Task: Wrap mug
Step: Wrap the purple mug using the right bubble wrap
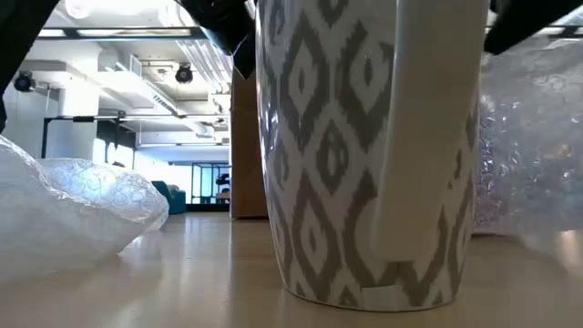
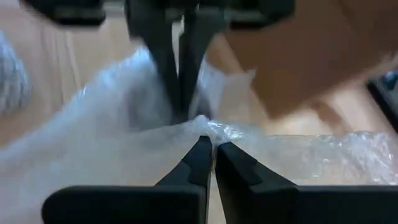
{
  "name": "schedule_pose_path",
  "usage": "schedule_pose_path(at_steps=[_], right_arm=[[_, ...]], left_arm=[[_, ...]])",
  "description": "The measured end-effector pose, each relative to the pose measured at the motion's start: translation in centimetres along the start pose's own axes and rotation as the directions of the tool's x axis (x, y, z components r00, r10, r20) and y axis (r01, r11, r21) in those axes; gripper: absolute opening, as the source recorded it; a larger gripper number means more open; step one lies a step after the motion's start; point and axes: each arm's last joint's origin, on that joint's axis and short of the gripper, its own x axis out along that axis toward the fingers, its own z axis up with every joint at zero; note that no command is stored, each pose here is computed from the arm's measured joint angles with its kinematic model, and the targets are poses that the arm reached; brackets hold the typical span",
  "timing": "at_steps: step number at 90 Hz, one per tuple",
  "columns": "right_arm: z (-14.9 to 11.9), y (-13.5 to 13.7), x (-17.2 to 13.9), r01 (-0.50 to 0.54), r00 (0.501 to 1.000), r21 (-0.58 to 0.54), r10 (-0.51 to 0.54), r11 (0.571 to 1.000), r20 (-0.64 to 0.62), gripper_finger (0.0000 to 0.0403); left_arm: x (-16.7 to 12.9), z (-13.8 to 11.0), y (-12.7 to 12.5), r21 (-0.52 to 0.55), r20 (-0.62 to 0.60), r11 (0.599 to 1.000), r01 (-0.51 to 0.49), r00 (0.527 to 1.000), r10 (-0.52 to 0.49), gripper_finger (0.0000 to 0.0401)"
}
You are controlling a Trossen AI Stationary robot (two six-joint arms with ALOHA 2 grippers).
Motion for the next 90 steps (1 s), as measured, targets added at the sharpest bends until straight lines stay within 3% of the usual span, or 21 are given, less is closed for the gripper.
schedule_pose_path(at_steps=[16,40,60,90], right_arm=[[0.0,0.7,3.7,-0.027,0.998,0.016,0.026,1.000,0.053,0.0002],[-1.0,1.2,5.9,0.015,1.000,0.042,-0.014,0.999,-0.009,0.0002],[-1.5,1.9,6.9,0.014,0.999,0.022,-0.013,1.000,-0.038,0.0002],[-1.4,2.1,7.0,0.004,0.999,0.022,-0.003,1.000,-0.037,0.0002]], left_arm=[[-0.1,0.1,0.0,0.000,0.003,1.000,0.000,1.000,0.000,0.0000],[-2.6,1.7,0.1,0.000,-0.051,1.000,0.002,0.999,-0.002,0.0000],[-4.9,4.7,0.2,-0.016,0.067,1.000,-0.004,0.998,0.005,0.0000],[-0.4,0.3,-0.1,-0.048,-0.017,0.999,0.005,1.000,-0.006,0.0000]])
